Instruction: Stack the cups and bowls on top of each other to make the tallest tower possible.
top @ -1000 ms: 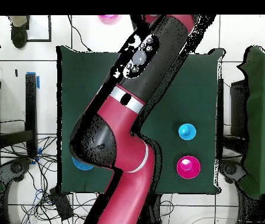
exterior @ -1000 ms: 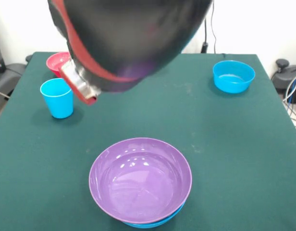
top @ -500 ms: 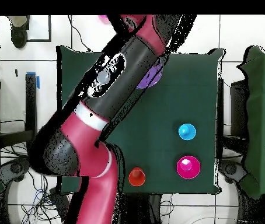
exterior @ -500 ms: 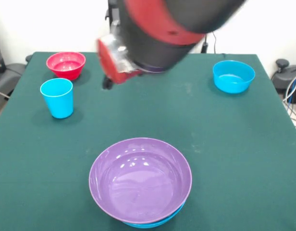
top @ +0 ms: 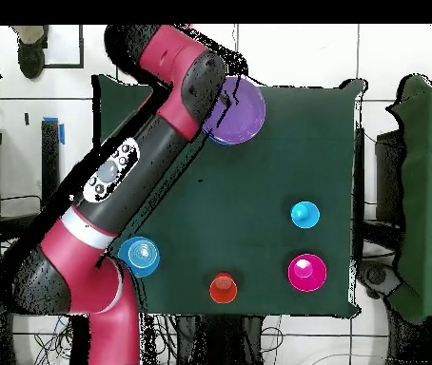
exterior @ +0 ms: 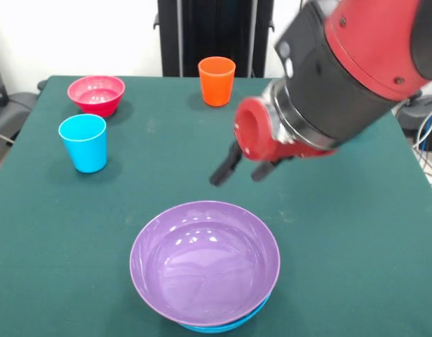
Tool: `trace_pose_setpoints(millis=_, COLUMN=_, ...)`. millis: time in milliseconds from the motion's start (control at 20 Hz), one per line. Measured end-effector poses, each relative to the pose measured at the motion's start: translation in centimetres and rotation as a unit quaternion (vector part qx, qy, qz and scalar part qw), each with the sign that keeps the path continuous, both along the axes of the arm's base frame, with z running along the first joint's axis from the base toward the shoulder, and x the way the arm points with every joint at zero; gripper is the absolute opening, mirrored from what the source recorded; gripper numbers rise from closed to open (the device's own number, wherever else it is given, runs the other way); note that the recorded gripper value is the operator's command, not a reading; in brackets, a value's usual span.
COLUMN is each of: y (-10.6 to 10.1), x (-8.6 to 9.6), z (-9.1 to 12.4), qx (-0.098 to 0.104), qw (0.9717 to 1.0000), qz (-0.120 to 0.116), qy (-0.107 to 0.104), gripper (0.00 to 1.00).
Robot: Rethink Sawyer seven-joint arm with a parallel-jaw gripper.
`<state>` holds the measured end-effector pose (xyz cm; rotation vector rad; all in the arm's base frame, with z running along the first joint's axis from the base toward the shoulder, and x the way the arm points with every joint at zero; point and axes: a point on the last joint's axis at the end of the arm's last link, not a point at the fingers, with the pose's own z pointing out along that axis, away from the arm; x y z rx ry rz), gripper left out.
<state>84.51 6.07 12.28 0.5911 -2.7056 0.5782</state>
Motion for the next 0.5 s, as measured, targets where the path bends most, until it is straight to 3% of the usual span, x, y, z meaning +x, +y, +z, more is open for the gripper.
trace_pose_setpoints(millis=50, y=0.5, x=-0.4, z=-1.2, qx=-0.006, qw=0.9997, qz=0.005, qy=-0.021, gripper=1.00)
trace_pose_setpoints(millis=200, y=0.3, x=-1.0, z=-2.7, qx=-0.012, qw=0.9991, qz=0.012, qy=-0.039, gripper=1.00)
trace_pose_setpoints(millis=500, y=-3.3, x=-2.5, z=-4.9, qx=-0.033, qw=0.9986, qz=0.008, qy=-0.041, gripper=1.00)
